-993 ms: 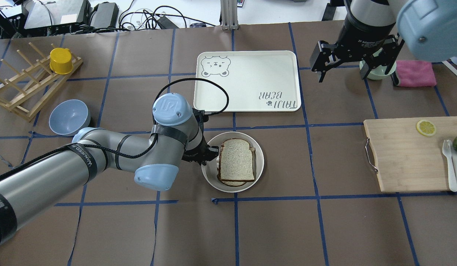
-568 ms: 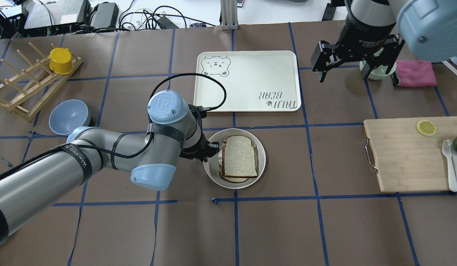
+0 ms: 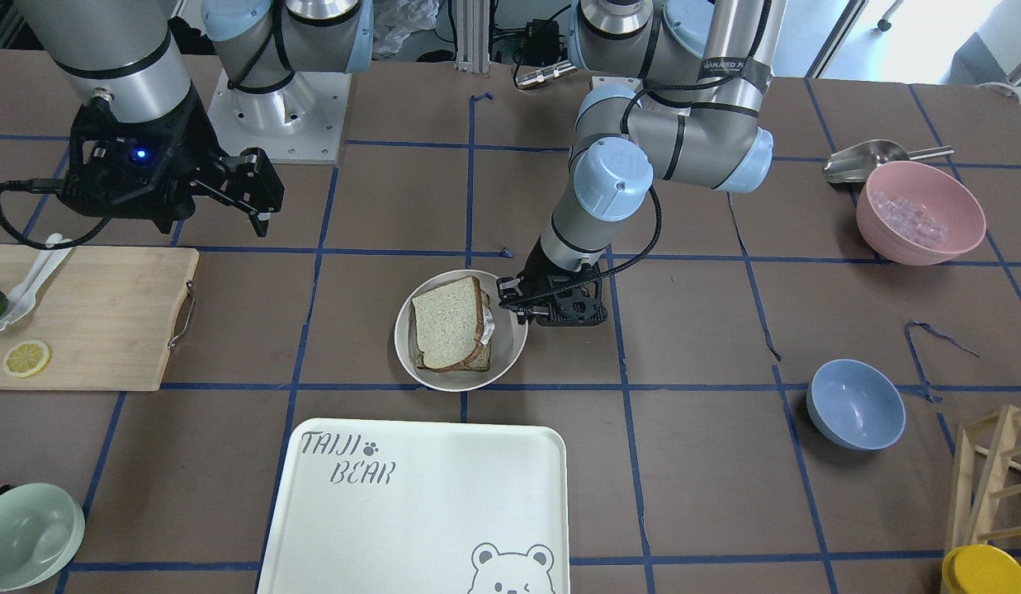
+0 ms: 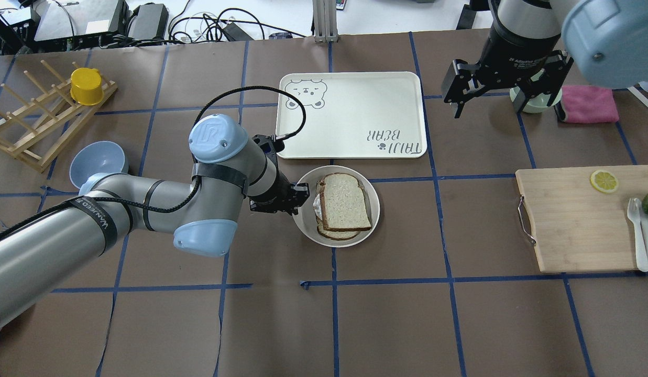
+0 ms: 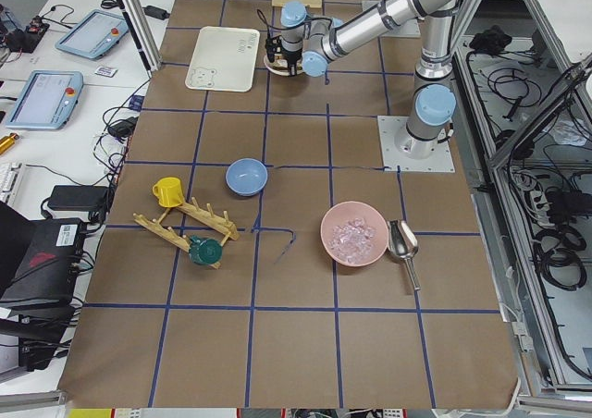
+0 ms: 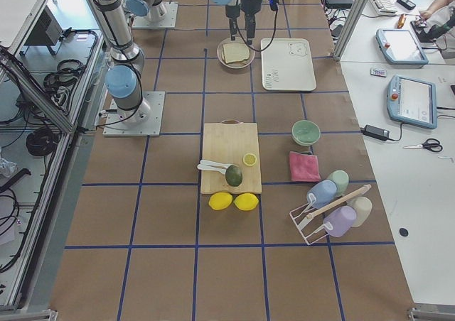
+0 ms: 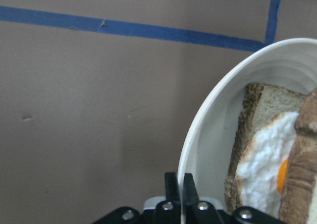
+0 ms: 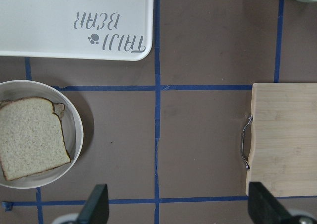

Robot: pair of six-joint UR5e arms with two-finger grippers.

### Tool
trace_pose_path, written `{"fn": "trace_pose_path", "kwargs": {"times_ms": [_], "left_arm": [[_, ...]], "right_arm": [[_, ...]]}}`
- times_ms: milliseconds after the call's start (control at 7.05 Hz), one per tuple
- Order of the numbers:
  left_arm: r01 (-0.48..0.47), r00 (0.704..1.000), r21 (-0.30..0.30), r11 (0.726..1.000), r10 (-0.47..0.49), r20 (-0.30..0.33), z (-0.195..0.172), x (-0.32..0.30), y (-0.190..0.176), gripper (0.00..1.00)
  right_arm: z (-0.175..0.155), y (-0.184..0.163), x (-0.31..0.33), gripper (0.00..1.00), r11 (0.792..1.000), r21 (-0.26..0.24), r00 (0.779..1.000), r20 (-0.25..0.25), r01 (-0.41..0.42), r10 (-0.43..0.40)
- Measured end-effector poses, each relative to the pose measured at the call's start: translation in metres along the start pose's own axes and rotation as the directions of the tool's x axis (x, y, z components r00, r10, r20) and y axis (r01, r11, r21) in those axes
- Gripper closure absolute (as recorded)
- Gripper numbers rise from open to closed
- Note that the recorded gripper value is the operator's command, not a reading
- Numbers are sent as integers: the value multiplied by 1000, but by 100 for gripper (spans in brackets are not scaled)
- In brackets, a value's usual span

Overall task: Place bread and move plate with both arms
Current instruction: 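Slide the plate with the left gripper onto the bear tray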

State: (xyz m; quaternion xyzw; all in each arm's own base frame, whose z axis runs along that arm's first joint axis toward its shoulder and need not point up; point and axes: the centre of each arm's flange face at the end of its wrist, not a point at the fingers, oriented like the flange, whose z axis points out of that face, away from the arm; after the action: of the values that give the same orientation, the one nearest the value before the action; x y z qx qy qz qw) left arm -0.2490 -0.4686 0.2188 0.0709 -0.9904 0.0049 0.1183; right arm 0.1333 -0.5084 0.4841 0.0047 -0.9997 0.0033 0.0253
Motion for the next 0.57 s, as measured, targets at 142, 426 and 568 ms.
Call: {"fn": "trace_pose_path", "kwargs": {"times_ms": [142, 426, 568], "left_arm": [[5, 1000, 1, 1000, -5, -14, -8, 4, -14, 100], [13, 998, 5, 1000, -13, -64, -27, 11, -51, 100], [13, 997, 11, 1000, -12, -77, -31, 14, -74, 100]], "right_arm": [[0, 0, 0, 0, 1000, 1, 1000, 0, 0, 0], [0, 0, 0, 0, 1000, 2, 1000, 0, -1, 1], [0, 0, 0, 0, 1000, 2, 1000, 0, -1, 1]]}}
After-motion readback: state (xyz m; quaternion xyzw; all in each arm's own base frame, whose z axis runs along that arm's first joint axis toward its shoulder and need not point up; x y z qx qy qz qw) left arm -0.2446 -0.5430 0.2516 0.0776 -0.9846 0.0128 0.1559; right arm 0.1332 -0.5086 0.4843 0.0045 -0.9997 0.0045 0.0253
